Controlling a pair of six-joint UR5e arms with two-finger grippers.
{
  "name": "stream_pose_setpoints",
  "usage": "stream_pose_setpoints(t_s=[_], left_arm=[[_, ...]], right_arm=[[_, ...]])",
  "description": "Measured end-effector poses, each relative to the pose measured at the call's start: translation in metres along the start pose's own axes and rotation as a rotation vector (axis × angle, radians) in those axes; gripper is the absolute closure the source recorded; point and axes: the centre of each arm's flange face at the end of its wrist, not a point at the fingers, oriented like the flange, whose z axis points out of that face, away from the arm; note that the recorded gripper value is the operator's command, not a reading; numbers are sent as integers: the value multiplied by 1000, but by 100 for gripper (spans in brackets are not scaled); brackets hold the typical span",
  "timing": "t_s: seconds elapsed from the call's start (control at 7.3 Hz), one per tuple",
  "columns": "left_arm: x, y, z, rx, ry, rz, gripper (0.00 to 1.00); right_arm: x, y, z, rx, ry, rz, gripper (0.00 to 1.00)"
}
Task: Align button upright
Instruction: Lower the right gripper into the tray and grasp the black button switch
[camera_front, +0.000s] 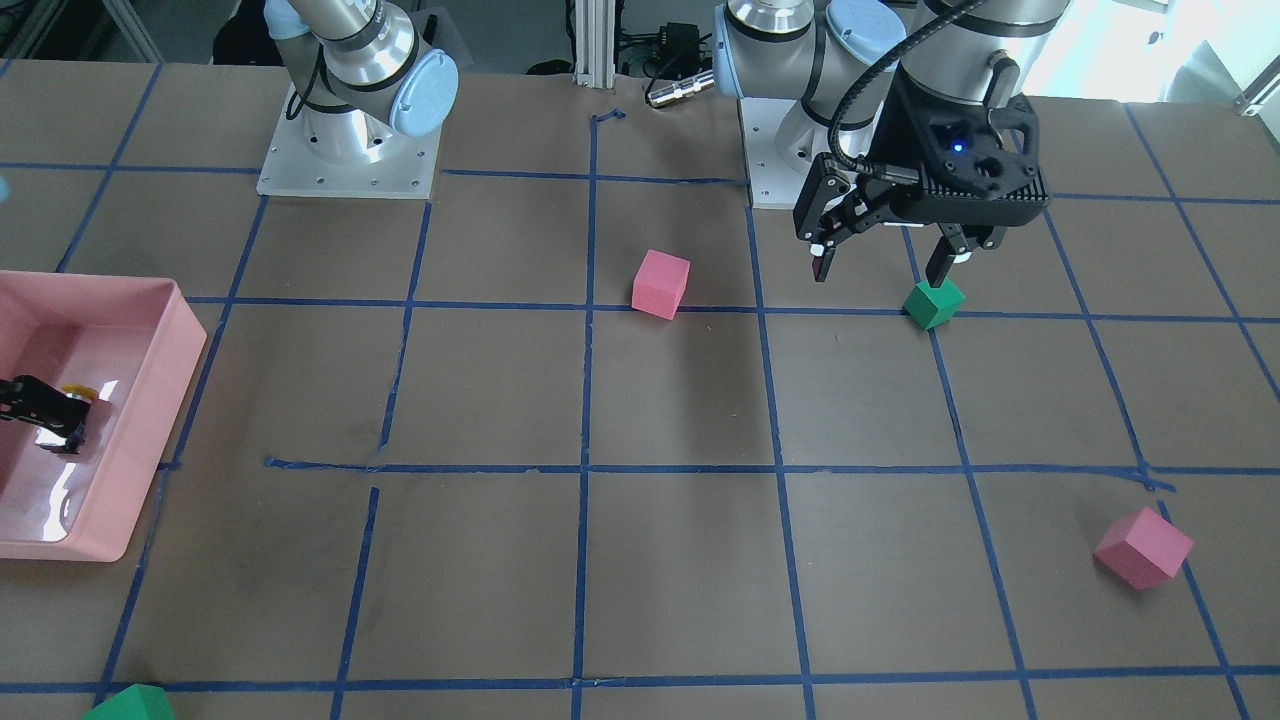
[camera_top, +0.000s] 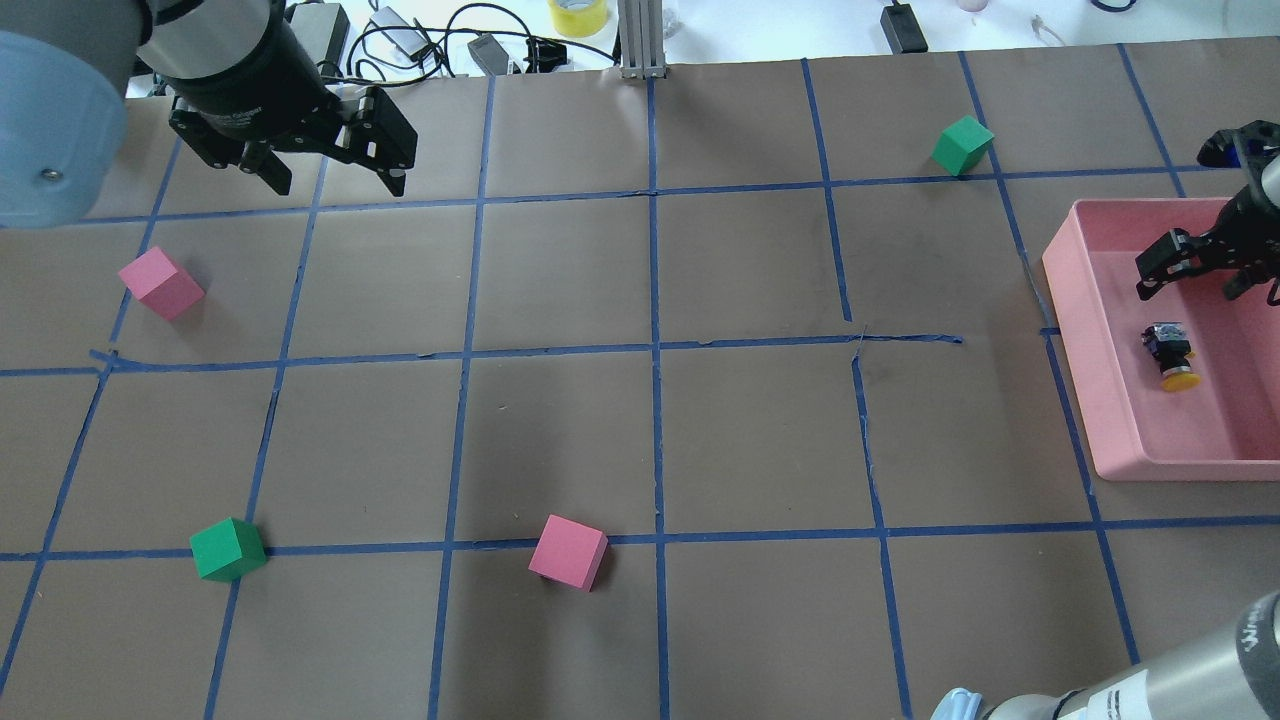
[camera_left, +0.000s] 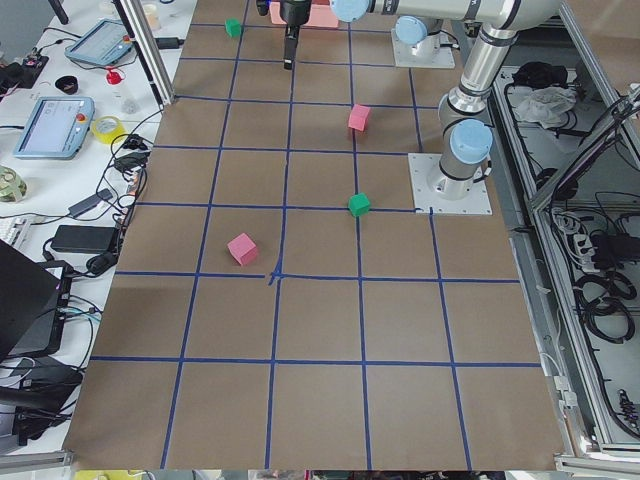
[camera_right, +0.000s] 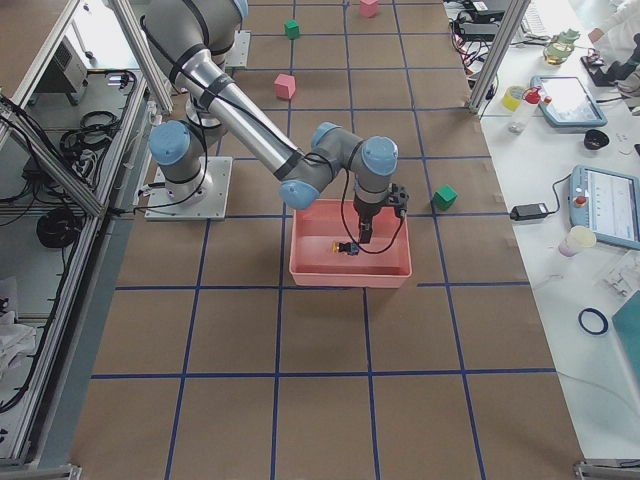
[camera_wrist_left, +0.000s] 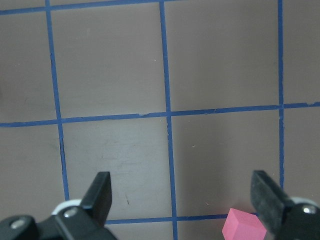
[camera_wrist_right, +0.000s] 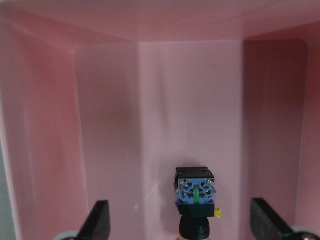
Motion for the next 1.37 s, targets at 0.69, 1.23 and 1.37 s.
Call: stream_pose_setpoints(t_s=[0.69,1.23,1.37], left_arm=[[-6,-1,-1,2,1,-11,0],[-7,1,-5,3,-3,-11,0],[-7,1,-6,3,-4,-11,0]], right_arm=[[3,-7,35,11,8,1,0],[4,-9,50,4,2,2,0],[4,-10,50,6,1,2,0]])
